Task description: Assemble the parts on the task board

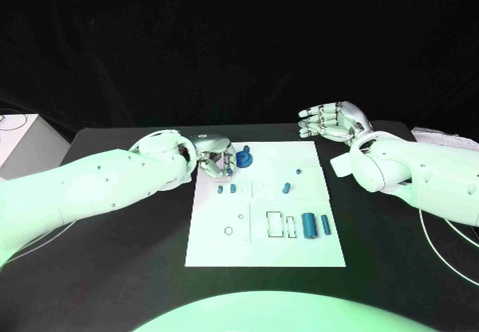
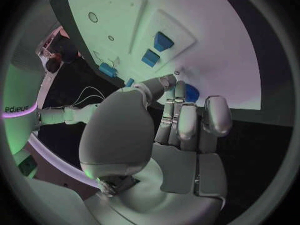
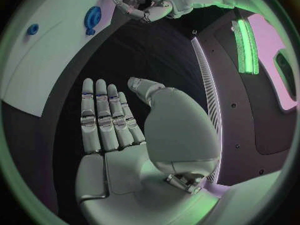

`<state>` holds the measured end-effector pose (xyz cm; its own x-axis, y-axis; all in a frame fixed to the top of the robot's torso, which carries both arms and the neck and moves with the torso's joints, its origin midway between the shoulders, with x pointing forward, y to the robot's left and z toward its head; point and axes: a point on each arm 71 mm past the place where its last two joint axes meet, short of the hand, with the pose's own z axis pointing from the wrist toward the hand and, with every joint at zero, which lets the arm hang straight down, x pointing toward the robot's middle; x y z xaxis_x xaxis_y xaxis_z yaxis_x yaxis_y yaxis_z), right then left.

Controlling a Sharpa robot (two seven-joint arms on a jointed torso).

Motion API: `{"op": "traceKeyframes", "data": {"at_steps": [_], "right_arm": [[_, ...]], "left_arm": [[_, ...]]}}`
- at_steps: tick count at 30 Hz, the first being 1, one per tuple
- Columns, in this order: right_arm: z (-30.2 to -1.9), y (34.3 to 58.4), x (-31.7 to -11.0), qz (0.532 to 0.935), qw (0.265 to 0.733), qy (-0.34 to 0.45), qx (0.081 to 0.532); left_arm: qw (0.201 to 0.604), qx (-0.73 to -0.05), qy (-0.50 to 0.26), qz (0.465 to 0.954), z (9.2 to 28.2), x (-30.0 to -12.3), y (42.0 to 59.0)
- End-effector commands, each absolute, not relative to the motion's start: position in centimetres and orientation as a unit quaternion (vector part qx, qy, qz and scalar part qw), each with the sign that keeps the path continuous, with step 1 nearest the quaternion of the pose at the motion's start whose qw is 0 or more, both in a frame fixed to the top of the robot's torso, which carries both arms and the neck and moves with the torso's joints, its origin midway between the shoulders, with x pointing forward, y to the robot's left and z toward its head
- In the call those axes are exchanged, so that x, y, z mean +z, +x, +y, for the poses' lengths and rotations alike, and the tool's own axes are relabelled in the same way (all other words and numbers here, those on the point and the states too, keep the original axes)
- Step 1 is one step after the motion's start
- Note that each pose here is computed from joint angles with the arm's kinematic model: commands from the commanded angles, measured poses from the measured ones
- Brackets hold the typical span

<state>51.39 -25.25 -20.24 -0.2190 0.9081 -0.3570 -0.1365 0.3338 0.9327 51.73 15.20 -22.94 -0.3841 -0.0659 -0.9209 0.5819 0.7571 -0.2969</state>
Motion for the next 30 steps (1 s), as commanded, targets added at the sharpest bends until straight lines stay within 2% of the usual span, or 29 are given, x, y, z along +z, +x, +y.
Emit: {"op": "traceKeyframes", "data": {"at_steps": [1, 30], "right_arm": [[-25.08, 51.33, -20.21, 0.614, 0.536, 0.308, 0.49], [-25.02, 51.34, -20.24, 0.616, 0.535, 0.308, 0.49]], "left_arm": [[0.529, -0.314, 0.161, 0.772, 15.03, -22.84, 51.72], [0.507, -0.295, 0.169, 0.792, 14.95, -23.6, 51.94]]}}
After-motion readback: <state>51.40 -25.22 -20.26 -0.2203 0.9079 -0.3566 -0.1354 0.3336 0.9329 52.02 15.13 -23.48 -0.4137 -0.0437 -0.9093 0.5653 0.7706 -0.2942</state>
